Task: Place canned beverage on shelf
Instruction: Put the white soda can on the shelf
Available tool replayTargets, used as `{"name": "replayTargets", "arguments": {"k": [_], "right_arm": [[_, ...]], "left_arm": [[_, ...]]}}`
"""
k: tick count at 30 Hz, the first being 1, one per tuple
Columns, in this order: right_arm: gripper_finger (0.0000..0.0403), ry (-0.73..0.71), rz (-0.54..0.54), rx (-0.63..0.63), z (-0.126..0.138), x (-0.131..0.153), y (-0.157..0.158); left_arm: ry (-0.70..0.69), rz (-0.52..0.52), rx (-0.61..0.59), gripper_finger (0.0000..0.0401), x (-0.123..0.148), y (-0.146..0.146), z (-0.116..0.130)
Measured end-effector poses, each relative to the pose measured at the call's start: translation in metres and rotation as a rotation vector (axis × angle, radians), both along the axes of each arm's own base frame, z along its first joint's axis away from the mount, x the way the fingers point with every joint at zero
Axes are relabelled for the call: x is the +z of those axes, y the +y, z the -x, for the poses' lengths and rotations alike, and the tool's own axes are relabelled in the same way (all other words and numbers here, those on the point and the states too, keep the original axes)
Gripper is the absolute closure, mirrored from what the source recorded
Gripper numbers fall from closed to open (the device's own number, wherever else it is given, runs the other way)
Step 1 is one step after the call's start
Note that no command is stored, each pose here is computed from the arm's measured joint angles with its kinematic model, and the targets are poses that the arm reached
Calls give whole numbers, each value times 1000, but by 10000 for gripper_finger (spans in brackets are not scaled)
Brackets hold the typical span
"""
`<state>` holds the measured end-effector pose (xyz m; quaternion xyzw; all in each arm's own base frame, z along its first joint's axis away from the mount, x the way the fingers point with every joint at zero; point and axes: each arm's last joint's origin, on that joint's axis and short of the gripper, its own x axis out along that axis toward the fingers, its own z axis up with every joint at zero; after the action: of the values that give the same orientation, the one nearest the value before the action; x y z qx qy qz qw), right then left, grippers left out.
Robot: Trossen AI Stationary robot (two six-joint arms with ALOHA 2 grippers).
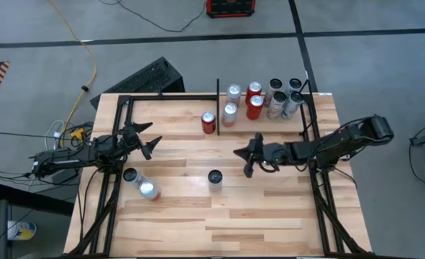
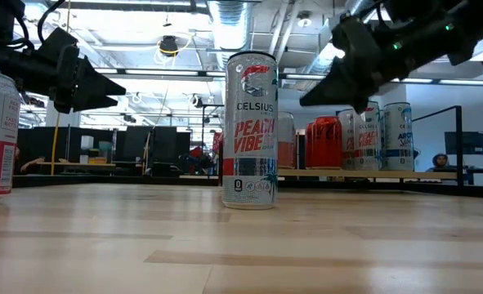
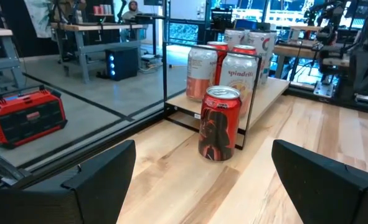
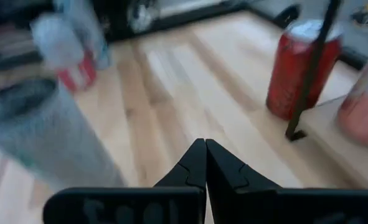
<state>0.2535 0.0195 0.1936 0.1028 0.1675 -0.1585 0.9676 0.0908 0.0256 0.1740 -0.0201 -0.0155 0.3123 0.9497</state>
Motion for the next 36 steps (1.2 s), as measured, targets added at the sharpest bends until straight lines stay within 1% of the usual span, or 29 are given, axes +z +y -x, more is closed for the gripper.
{"name": "replayTargets", "arguments": {"k": [2, 6, 10, 13, 17, 20, 24, 28, 31, 36], "right_arm": [[377, -53, 11, -70, 0, 5, -2], [377, -92, 57, -182, -2, 7, -6], [378, -50, 82, -240, -8, -5, -14], [378, -52, 84, -273, -15, -15, -23], [378, -91, 103, -236, -27, -20, -34], [378, -114, 124, -255, -35, -18, -44], [378, -107, 127, -284, -43, -22, -52], [378, -87, 128, -288, -55, -28, -55], [378, -86, 145, -301, -63, -26, -56], [378, -79, 168, -303, -65, -23, -57]], "left_arm": [[0, 0, 0, 40, 0, 0, 0], [0, 0, 0, 40, 0, 0, 0], [0, 0, 0, 40, 0, 0, 0], [0, 0, 0, 40, 0, 0, 0], [0, 0, 0, 40, 0, 0, 0], [0, 0, 0, 40, 0, 0, 0], [1, 0, -2, 40, 0, 0, 0], [1, 0, -6, 40, 0, 0, 0], [1, 0, -6, 40, 0, 0, 0], [1, 0, -6, 40, 0, 0, 0]]}}
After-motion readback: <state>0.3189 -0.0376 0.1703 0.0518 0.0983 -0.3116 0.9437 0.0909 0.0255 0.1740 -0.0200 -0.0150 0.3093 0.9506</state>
